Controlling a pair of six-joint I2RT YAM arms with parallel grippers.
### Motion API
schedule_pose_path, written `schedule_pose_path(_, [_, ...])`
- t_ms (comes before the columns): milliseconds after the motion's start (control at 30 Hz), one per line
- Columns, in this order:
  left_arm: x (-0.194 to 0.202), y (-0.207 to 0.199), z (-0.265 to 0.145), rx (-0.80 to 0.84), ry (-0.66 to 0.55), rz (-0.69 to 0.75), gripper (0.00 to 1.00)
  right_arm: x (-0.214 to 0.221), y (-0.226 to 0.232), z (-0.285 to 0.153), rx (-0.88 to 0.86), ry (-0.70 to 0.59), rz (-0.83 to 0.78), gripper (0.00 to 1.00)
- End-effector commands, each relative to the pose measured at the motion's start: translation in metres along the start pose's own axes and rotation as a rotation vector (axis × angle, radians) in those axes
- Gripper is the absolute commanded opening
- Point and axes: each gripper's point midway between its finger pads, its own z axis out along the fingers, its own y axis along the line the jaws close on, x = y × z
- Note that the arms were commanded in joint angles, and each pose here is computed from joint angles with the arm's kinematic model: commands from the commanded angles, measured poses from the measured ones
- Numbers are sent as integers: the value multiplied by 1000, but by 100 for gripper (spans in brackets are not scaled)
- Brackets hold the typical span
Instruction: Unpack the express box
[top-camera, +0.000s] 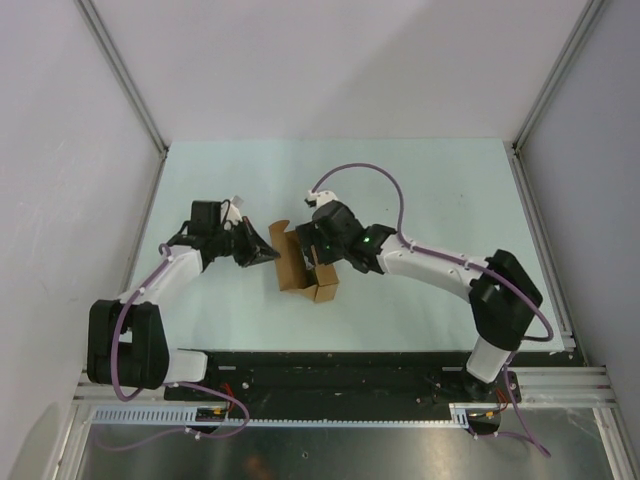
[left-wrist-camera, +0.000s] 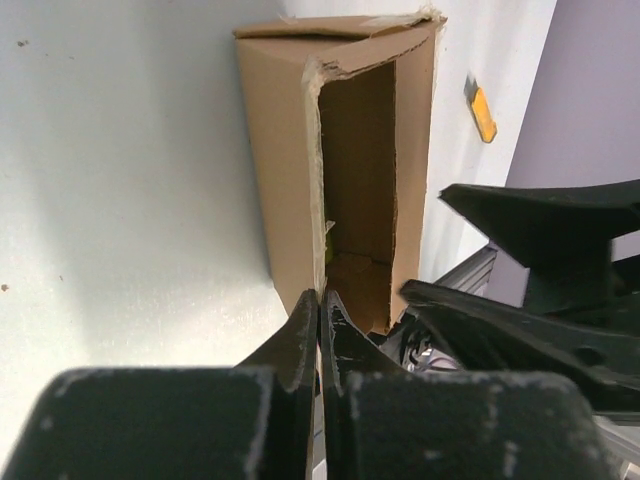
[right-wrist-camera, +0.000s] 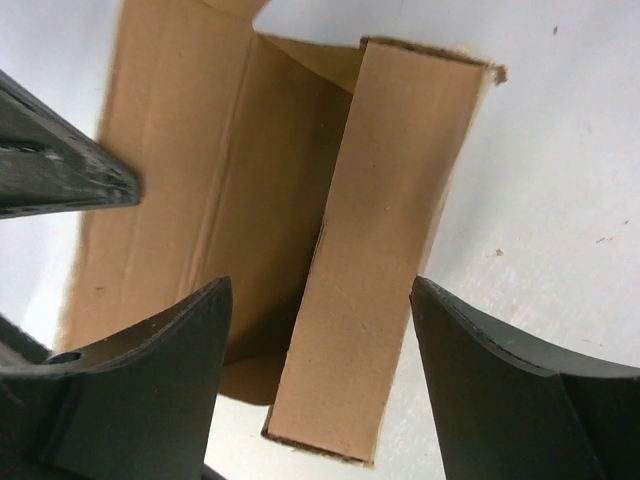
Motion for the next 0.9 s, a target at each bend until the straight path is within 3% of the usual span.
schedule_pose_path(0, [-10, -26, -11, 56, -28, 50, 0, 6, -11, 11, 106, 19, -61, 76])
schedule_pose_path(267, [-12, -31, -19, 38, -35, 97, 0, 20, -49, 17, 207, 89, -9, 72])
schedule_pose_path(633, [-3, -45, -27, 110, 18, 172, 0, 41, -86, 22, 194, 207, 63, 67])
schedule_pose_path(867, [-1, -72, -37, 218, 55, 202, 0, 25, -89, 16, 153, 175, 127, 67])
